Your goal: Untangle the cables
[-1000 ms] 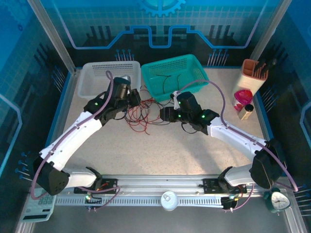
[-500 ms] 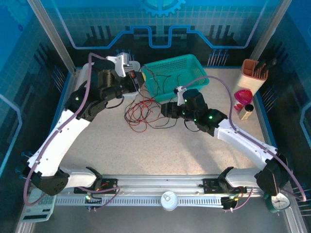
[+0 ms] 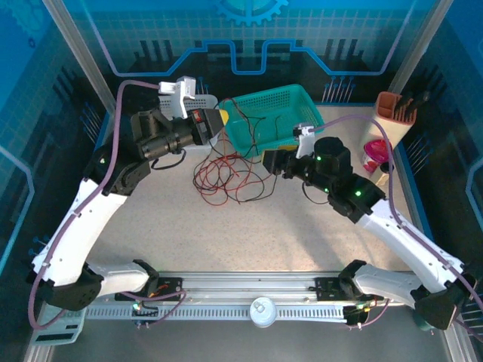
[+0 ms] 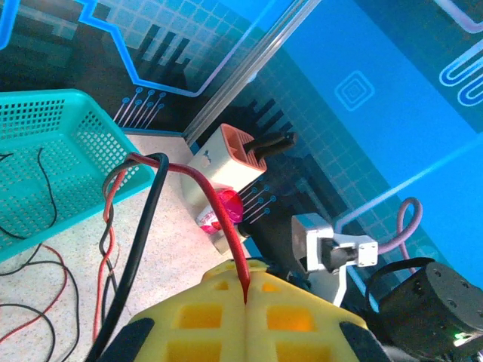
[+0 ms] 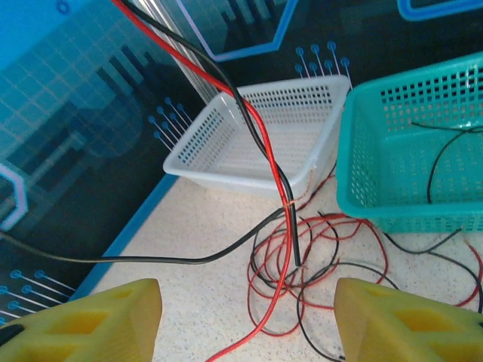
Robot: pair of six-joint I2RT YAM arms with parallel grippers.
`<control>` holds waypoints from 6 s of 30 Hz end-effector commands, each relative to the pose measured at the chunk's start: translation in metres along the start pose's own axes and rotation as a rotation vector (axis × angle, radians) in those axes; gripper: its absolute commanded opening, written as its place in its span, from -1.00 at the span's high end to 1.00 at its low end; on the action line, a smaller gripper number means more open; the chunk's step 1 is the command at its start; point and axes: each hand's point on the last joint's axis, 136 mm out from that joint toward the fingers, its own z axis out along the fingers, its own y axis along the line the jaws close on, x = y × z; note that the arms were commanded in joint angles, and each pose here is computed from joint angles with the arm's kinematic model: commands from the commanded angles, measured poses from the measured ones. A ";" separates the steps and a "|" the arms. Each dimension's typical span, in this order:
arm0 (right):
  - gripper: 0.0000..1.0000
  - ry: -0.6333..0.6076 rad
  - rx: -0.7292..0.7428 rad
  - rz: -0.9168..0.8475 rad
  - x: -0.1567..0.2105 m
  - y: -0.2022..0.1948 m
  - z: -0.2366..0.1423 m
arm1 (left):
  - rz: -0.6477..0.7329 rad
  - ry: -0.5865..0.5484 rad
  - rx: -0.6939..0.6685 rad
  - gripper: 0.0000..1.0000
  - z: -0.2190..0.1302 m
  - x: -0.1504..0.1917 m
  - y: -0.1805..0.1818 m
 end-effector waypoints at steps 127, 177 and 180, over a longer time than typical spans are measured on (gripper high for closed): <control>0.49 -0.287 -0.458 0.347 -0.029 0.098 -0.001 | -0.344 -0.399 0.091 1.00 -0.006 -0.030 0.017; 1.00 -0.334 -0.348 0.084 -0.159 0.093 -0.035 | -0.018 0.038 -0.064 -0.66 0.031 0.122 0.059; 1.00 -0.340 -0.332 0.046 -0.159 0.098 -0.037 | -0.018 0.059 -0.060 -0.66 0.038 0.130 0.060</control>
